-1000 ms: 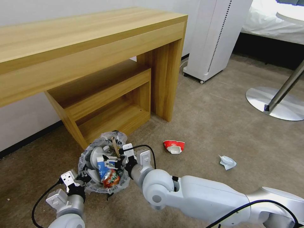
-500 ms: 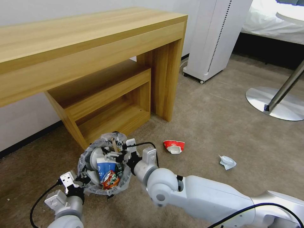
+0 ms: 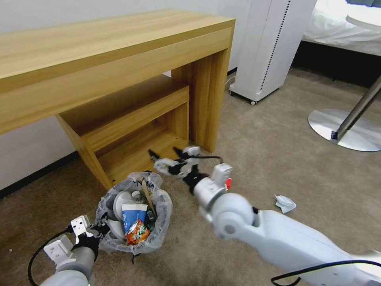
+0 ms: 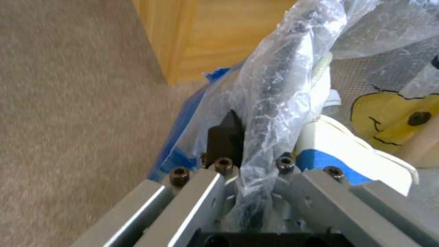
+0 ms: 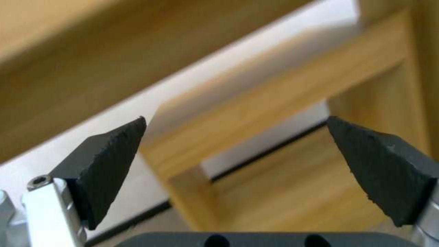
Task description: Pick up the trash bin and place the garbage on the floor into it.
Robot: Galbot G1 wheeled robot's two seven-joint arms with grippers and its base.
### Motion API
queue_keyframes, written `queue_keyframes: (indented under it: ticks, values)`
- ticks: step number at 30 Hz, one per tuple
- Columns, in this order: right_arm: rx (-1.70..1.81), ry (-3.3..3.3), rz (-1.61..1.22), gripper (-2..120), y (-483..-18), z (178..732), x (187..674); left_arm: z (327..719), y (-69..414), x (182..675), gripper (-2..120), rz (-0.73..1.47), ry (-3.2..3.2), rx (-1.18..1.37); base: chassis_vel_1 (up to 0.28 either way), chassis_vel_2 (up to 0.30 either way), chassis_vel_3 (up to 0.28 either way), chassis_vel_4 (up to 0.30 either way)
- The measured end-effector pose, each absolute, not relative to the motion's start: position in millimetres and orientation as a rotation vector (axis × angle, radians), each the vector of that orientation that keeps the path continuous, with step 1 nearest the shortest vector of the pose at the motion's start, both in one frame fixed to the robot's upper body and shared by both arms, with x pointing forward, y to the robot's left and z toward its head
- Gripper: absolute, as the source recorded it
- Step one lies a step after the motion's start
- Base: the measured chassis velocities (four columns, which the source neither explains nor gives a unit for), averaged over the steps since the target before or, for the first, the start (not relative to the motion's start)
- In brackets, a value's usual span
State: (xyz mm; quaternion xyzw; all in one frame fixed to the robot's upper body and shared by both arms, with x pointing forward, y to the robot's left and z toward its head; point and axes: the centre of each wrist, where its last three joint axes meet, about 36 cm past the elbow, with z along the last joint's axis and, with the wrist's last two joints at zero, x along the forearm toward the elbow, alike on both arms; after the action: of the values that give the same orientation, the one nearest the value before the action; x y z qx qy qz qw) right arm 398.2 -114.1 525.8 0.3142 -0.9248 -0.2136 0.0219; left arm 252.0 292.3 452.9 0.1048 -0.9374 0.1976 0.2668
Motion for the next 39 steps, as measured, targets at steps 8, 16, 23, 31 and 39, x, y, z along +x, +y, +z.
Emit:
queue_keyframes:
  ticks: [8,16,23,31,39]
  values:
    - [0.804,-3.061,-0.659,100,-166.4,541.4,394.1,465.0,303.6,249.6,0,0.488,-2.48,0.233,0.0,0.0,0.0,0.0]
    - [0.424,-3.18,-0.52,100,-216.1,540.6,386.5,468.5,309.3,250.6,0,0.429,-2.475,0.205,0.0,0.0,0.0,0.0]
    - [0.059,-3.284,-0.209,100,-261.9,515.9,374.2,464.7,308.3,252.6,0,0.384,-2.48,0.169,0.0,0.0,0.0,0.0]
    - [-0.201,-3.245,0.029,100,-292.8,493.9,350.1,459.6,304.7,253.3,0,0.367,-2.493,0.148,0.0,0.0,0.0,0.0]
    - [-0.277,-3.232,0.027,100,-295.5,478.6,346.0,457.6,303.7,249.9,0,0.347,-2.507,0.149,0.0,0.0,0.0,0.0]
